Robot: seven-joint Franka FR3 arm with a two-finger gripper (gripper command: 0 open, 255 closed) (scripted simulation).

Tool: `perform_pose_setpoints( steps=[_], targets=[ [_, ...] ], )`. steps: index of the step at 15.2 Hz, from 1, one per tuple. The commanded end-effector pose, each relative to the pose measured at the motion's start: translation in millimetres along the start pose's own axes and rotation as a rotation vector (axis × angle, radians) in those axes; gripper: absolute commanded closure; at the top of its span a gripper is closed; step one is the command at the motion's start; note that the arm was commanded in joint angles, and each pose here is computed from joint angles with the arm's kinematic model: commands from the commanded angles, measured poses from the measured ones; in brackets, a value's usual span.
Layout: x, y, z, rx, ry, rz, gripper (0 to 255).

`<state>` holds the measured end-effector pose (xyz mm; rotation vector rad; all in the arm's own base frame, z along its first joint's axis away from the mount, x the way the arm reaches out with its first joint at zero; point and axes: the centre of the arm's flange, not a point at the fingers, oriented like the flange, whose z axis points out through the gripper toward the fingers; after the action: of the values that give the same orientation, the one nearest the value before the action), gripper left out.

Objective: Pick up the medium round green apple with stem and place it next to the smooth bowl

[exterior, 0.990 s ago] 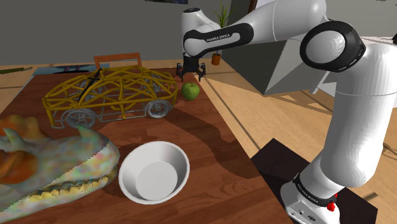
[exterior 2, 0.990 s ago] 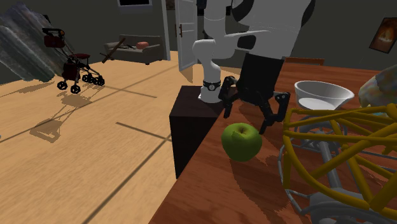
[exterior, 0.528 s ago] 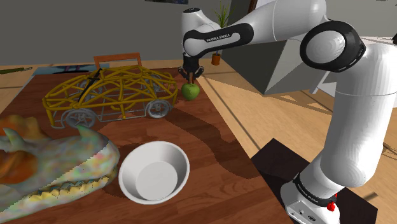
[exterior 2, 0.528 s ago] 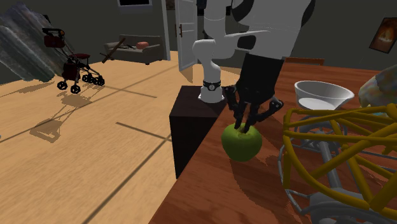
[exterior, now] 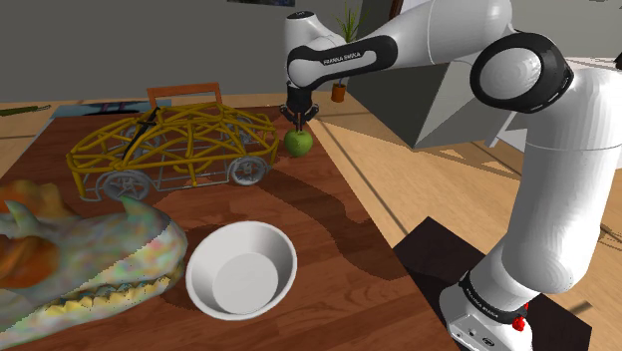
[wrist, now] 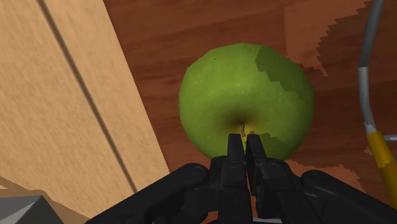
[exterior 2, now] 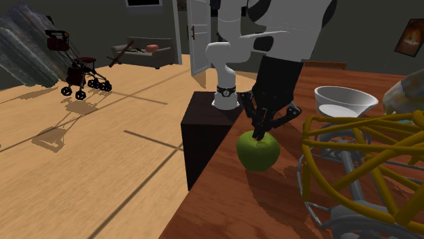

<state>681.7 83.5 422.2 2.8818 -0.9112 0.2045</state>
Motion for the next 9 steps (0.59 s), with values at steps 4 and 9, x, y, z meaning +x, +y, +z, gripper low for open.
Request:
perform_pose_setpoints(
  steps=[4,9],
  targets=[
    [3.8,1.5,-23.7,0.0,0.0,0.0,255],
    [8.1,3.2,-49.7,0.0,0.0,0.0,255]
  ],
)
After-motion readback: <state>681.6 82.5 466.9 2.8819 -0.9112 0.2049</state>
